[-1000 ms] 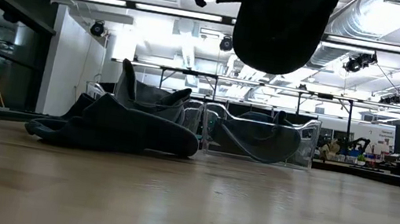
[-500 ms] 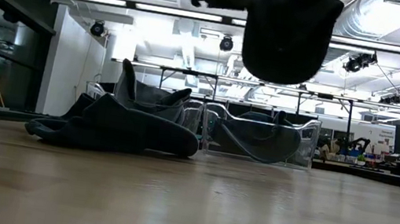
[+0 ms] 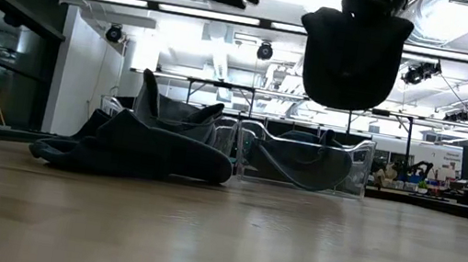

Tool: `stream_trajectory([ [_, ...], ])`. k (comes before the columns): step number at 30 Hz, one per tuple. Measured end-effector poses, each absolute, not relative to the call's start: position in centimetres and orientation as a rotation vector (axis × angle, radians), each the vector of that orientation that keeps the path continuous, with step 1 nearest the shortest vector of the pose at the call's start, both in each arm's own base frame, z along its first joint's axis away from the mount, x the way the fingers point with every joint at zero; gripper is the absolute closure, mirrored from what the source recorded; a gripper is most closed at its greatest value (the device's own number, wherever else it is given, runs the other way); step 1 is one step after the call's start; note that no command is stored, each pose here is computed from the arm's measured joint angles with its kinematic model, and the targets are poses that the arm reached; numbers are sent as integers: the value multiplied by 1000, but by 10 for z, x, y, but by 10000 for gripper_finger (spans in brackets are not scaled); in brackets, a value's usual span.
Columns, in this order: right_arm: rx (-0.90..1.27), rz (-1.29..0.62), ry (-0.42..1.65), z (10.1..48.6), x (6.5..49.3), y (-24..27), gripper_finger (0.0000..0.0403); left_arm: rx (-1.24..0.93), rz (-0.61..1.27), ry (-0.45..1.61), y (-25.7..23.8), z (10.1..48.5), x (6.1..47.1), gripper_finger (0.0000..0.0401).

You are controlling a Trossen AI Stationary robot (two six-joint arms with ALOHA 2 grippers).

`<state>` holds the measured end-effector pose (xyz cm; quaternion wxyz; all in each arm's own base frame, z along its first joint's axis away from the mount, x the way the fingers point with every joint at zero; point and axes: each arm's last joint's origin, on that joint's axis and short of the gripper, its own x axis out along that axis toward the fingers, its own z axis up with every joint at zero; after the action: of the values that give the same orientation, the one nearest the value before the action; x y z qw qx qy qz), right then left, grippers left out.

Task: Pick & Place hat
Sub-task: Put the dark blue cap into the right transparent bin

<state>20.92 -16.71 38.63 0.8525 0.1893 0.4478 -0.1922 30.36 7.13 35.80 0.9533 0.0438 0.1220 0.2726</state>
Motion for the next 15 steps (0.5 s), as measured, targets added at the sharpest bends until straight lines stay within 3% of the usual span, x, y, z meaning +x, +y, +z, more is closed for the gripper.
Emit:
stream_trajectory([
  [7,389,-260,922,372,200,-202,403,-90,365,239,94,347,293,188],
  [15,330,-118,999,336,219,-230,403,-160,206,246,94,344,294,188],
])
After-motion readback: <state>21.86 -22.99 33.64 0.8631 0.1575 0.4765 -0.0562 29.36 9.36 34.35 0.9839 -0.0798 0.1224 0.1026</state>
